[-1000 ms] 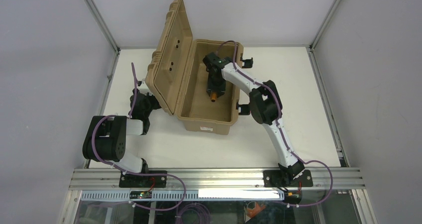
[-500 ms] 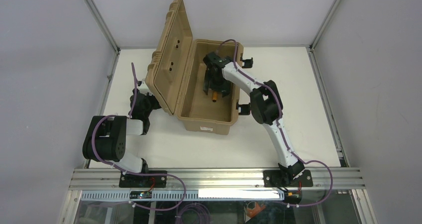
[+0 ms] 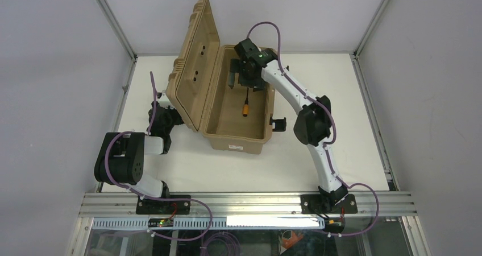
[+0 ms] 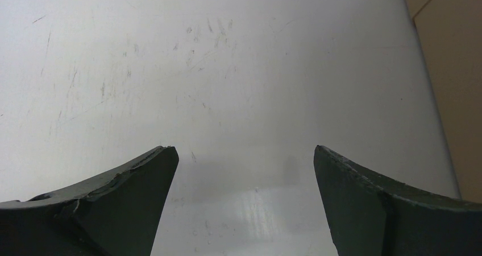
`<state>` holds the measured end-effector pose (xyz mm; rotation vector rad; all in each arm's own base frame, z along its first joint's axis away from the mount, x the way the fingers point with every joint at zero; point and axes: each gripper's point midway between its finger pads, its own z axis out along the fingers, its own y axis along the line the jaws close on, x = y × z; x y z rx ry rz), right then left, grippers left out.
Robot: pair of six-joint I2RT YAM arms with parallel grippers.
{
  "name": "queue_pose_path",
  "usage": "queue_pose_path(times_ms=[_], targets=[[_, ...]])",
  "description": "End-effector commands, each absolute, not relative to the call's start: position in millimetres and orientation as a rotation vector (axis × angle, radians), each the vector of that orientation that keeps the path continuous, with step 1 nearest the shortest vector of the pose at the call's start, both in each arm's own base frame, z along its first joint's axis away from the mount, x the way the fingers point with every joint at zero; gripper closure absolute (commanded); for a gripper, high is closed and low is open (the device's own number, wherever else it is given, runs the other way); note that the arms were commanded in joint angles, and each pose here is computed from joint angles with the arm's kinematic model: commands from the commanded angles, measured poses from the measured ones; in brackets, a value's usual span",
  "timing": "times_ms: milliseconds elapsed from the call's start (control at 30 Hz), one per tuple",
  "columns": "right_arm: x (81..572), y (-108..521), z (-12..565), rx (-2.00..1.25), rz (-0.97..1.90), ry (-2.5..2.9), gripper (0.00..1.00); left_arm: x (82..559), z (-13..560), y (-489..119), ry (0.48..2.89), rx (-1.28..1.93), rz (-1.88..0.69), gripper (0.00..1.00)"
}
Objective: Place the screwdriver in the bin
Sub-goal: Reset both arms
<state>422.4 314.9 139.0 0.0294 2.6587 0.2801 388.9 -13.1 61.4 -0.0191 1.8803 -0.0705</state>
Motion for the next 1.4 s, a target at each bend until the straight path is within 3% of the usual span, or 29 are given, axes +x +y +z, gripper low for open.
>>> queue_pose_path(times_ms=[0,333,667,1000,1367], targets=[[427,313,217,-0.01,0.383,2.507,0.01,393,80,-15,1.816,-0.017,-0.095,0.01],[423,306,293,-0.069,0.509,2.342,0.0,393,80,-15,1.816,-0.017,-0.094,0.01],[419,260,347,-0.096,0.464,2.217,0.0,393,80,-15,1.816,-0.017,-0.095,0.01],[421,180,362,0.019,0.342,2.17,0.01,393,80,-15,1.815,-0.017,-0.094,0.01],[423,86,336,0.228,0.163,2.124,0.0,393,80,-15,1.815,-0.016,-0.095,0.01]])
